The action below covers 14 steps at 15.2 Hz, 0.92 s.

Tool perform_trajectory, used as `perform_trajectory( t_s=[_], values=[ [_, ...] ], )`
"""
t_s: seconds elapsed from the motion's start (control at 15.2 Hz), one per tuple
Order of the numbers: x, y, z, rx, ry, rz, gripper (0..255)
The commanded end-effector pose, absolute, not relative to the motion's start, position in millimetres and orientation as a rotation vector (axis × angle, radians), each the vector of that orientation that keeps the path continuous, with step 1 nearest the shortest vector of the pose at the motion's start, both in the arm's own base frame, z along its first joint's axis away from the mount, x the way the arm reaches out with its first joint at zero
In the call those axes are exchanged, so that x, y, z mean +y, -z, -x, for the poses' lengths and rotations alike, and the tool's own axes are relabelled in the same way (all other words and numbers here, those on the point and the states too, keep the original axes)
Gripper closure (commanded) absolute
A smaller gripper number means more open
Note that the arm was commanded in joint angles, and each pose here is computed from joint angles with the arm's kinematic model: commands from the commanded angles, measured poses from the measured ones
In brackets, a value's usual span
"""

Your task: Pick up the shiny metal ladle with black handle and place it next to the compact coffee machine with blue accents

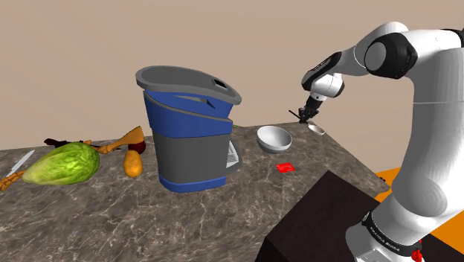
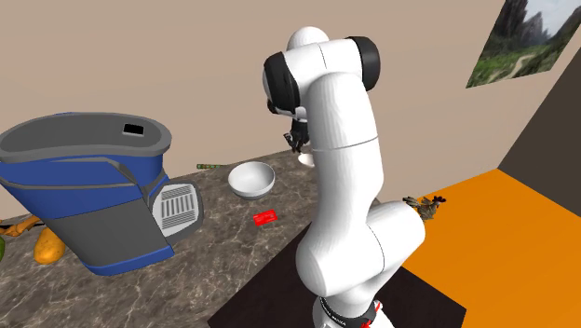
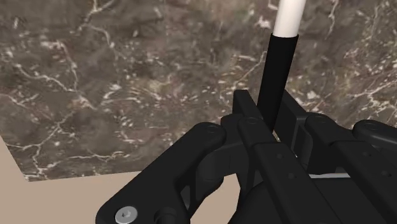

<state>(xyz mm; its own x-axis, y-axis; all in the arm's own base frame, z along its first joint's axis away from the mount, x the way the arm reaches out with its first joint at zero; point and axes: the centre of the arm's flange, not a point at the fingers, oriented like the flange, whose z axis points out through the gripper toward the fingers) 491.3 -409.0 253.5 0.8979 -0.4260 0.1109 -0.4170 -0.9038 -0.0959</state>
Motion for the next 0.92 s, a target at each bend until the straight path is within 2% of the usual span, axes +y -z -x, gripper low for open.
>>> perform_trajectory(
  t_s=[0.0,0.86],
  values=[
    [-407.5,-264.3,-490.9,0.665,0.198,2.992,255],
    [-407.5,-332.9,-490.9,0.665,0.198,2.992,255]
  ],
)
